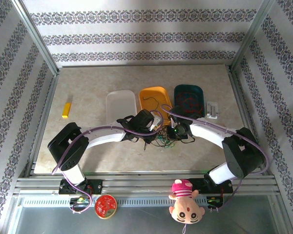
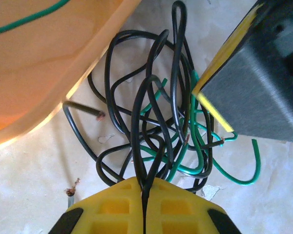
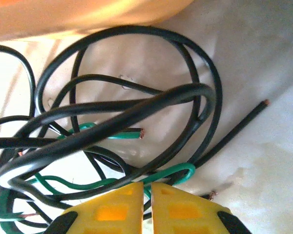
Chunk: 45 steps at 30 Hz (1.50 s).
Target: Untangle the cables
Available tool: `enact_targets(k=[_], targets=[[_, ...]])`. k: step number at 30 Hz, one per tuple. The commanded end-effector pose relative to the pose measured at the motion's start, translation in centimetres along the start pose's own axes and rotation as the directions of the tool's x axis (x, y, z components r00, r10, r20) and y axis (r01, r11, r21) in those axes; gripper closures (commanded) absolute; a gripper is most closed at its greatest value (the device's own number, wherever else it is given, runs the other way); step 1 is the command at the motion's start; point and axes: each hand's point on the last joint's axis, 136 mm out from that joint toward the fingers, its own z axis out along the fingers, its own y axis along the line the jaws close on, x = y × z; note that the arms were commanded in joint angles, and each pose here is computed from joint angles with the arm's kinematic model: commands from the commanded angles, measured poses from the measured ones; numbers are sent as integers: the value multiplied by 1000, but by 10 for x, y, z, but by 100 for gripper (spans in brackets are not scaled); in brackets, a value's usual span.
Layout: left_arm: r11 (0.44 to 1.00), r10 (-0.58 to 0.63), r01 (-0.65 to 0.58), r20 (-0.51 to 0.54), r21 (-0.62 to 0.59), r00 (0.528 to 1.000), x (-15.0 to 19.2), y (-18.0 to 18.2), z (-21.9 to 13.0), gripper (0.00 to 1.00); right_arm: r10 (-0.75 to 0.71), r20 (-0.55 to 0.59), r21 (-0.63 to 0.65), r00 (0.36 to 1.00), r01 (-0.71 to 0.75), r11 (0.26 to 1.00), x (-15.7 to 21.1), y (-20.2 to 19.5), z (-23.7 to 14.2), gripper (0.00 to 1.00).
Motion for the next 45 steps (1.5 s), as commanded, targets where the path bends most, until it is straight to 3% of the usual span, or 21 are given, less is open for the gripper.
enact_targets(k=[1,3,4,10,15,25,31,33,38,45], targets=[[1000,13,-13,-1,14,1000,1,-7,5,100,-16,38,14,999,15,1000,5,-3,-13,76],[1000,13,-13,-5,4,1000,4,-4,6,100,-28,41,-6,999,28,1000,11,-2,-18,60],[1000,13,-13,-13,1,1000,6,-3,7,100,-38,40,-24,998,39,999,16,0,-21,58],[1000,6,-6,-24,-2,1000,12,-2,9,100,-125,-24,-167,992,119,979,46,24,-28,55],[1000,8,-8,-19,-16,1000,11,1,10,100,-166,-88,-173,982,149,974,62,30,-16,55],[1000,9,-10,-25,-25,1000,14,3,10,100,-110,-114,-40,987,106,994,58,13,10,63],[999,4,-6,-35,-43,999,18,7,13,100,-77,-85,33,993,80,996,54,0,11,90],[998,-2,0,-29,-61,1000,19,11,13,100,-75,-68,52,995,79,996,52,-4,8,95],[992,-22,21,-8,-121,1000,19,22,13,100,-32,35,152,999,27,988,36,-24,-8,100],[969,-49,37,-45,-246,998,32,45,14,100,147,234,207,961,-197,958,16,-67,-44,100]])
